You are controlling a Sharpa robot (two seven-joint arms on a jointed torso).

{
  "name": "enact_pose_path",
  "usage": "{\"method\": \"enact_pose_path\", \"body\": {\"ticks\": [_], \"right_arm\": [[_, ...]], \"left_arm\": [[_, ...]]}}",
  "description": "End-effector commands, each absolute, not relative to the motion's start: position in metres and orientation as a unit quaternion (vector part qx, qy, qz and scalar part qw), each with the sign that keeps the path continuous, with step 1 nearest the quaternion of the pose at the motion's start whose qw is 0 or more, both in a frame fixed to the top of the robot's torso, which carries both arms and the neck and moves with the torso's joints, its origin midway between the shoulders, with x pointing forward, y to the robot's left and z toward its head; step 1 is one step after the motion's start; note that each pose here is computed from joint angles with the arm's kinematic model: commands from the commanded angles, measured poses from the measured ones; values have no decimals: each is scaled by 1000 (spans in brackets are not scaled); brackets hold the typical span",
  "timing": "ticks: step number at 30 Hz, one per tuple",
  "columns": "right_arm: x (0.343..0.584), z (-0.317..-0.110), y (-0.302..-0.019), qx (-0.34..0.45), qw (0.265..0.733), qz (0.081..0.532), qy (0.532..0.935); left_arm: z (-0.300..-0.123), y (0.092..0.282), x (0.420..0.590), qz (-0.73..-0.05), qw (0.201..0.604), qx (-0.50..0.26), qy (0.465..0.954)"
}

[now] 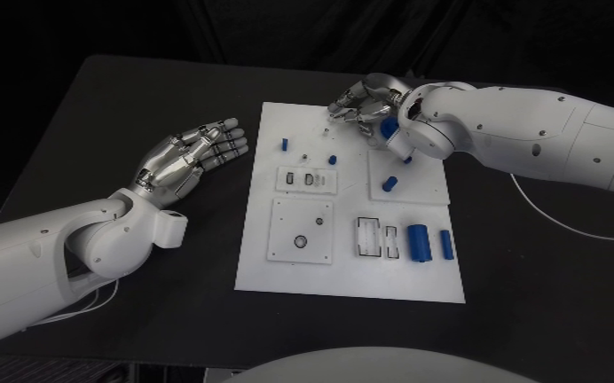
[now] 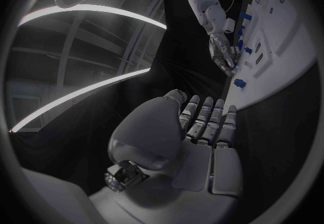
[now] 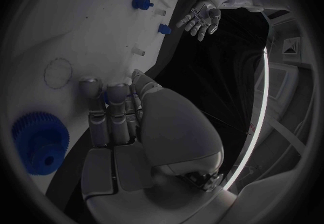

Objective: Assemble the parts on the task board

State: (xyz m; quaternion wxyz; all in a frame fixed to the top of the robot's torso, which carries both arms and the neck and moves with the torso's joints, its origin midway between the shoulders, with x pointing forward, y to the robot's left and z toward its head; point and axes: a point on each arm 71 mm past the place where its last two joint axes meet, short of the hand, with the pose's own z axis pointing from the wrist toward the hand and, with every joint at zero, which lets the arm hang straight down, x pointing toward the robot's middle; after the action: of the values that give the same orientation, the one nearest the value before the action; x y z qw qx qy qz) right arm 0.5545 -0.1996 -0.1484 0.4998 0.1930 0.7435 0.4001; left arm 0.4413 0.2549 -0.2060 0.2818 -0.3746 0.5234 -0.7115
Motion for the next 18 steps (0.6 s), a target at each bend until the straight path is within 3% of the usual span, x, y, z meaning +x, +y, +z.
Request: {"method": "enact_pose_path", "body": {"ticks": [1,11,18], "right_arm": [[552,-149,-206,175,534,390,729],[542,-96,-219,141,614,418,655],[537,-77,-230,141,628,412,645]], "left_arm": [[-196,258,439,-750,300,-352,473],[-196,261,438,-748,304,-353,472],[-196,261,438,-748,305,-354,472]]}}
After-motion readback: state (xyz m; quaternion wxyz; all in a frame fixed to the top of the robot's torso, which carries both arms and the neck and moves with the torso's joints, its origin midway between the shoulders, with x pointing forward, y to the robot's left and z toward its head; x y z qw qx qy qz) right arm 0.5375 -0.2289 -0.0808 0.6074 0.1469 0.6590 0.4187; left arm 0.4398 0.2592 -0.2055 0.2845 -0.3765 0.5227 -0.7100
